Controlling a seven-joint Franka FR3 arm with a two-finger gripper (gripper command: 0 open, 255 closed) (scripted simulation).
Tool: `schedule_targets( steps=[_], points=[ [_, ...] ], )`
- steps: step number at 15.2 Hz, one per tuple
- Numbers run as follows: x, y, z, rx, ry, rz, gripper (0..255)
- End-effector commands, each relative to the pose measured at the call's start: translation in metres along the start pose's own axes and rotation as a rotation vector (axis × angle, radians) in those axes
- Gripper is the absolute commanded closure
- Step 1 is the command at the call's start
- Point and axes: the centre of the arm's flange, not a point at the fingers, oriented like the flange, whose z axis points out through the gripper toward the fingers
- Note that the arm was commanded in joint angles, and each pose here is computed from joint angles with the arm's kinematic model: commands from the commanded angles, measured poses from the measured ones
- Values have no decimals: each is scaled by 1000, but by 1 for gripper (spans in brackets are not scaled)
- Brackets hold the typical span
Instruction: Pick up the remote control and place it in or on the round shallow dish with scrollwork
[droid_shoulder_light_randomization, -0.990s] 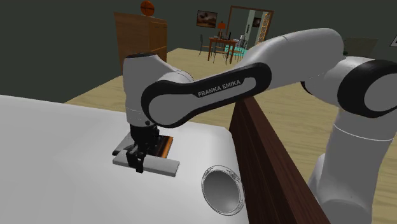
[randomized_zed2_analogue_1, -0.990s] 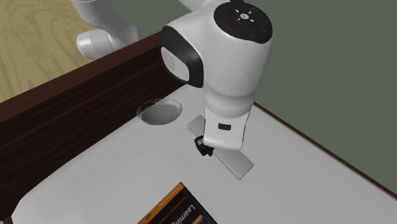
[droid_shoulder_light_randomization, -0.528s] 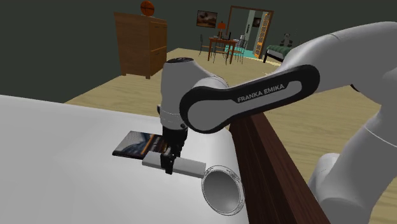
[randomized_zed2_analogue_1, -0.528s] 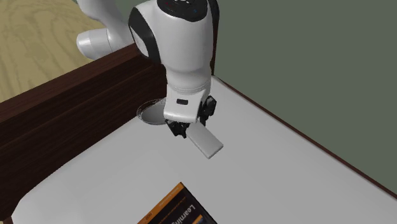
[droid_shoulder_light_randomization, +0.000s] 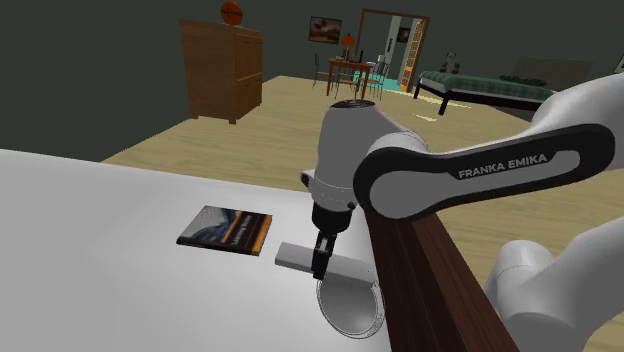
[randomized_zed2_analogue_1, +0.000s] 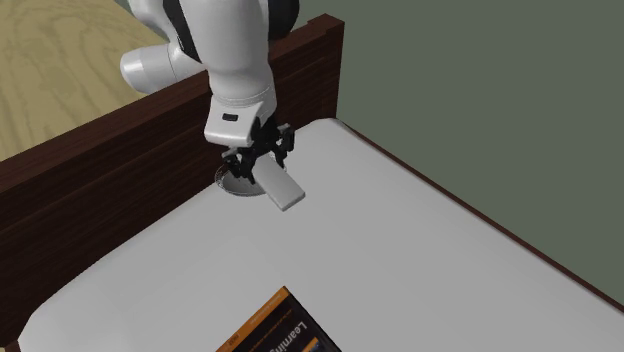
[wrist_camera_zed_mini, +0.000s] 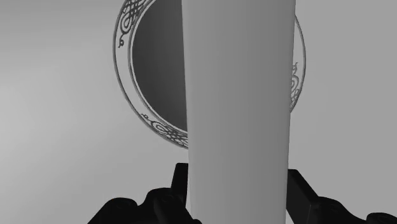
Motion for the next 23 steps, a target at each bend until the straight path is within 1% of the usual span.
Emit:
schedule_targets(
  steps=[1, 4, 17, 23],
  points=[
    [-22, 9, -1, 1, 1, 0, 255],
    [-60, 20, -1, 1, 1, 0, 255],
    [-60, 21, 69, 1, 1, 0, 255],
    [-60, 21, 69, 1, 1, 0, 255]
  ],
)
